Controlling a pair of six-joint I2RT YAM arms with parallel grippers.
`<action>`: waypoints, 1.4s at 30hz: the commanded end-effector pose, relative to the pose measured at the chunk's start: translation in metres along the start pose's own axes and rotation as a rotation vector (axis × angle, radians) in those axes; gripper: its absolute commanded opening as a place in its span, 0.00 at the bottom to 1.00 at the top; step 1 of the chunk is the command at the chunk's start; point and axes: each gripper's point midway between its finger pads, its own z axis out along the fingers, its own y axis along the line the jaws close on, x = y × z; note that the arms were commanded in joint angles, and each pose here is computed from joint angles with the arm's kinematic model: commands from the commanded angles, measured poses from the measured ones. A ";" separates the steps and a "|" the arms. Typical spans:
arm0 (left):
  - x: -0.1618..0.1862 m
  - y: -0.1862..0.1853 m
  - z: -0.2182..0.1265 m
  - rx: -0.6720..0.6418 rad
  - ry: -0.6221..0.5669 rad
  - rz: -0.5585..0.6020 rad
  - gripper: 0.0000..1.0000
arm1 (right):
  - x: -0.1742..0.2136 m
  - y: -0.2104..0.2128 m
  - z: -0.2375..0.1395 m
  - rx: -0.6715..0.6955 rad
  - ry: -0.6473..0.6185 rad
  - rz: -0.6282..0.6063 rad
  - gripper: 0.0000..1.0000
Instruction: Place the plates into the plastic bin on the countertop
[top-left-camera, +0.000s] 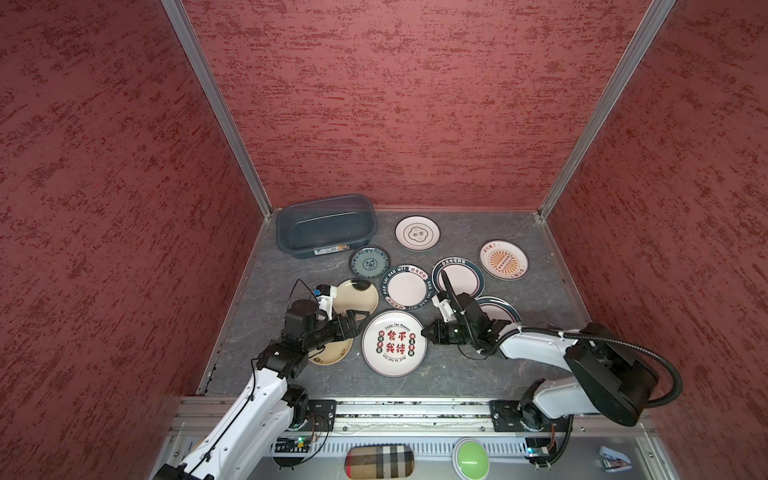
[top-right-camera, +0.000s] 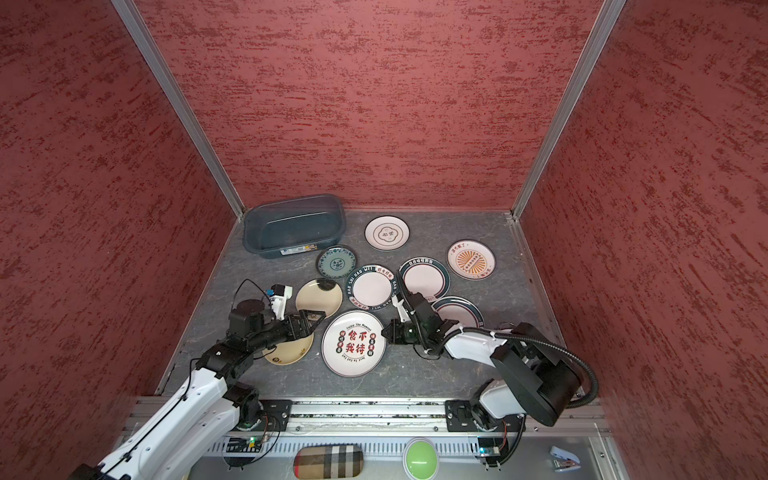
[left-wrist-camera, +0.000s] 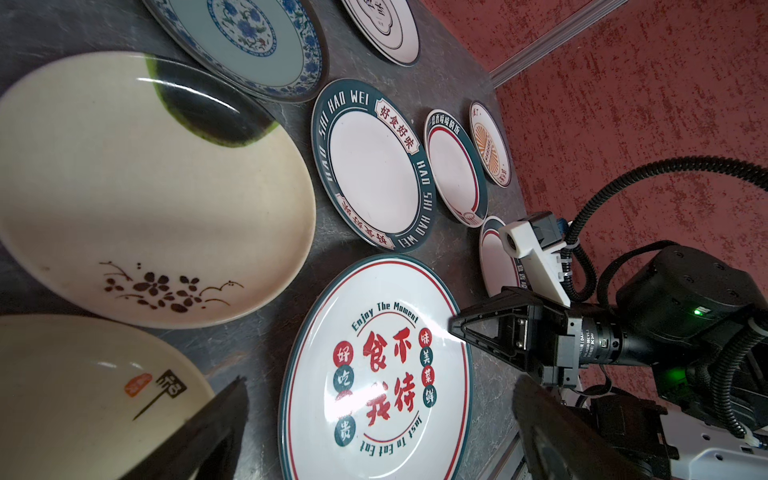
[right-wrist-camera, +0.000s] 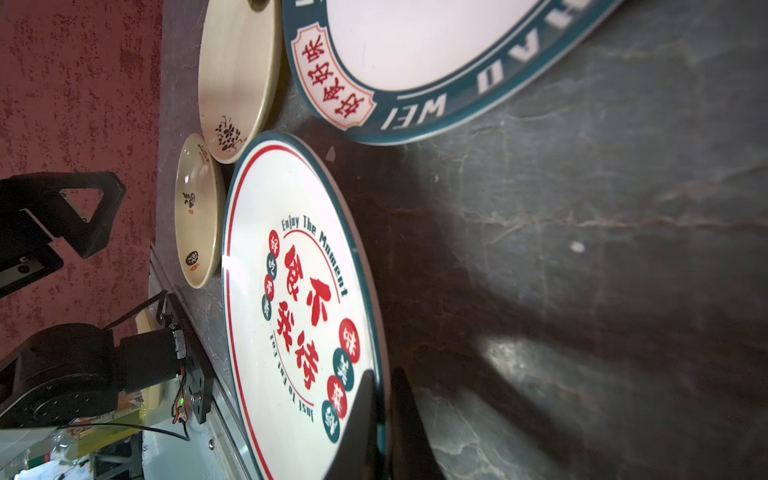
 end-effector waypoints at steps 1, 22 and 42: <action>-0.001 -0.006 0.000 0.034 -0.010 0.017 1.00 | -0.003 -0.016 -0.005 0.093 -0.043 0.000 0.00; -0.014 -0.039 0.005 0.139 -0.022 0.097 0.99 | -0.082 0.038 -0.086 0.001 -0.443 -0.027 0.00; -0.044 -0.070 0.063 0.242 -0.044 0.147 0.99 | -0.116 0.047 -0.111 -0.187 -0.540 0.061 0.00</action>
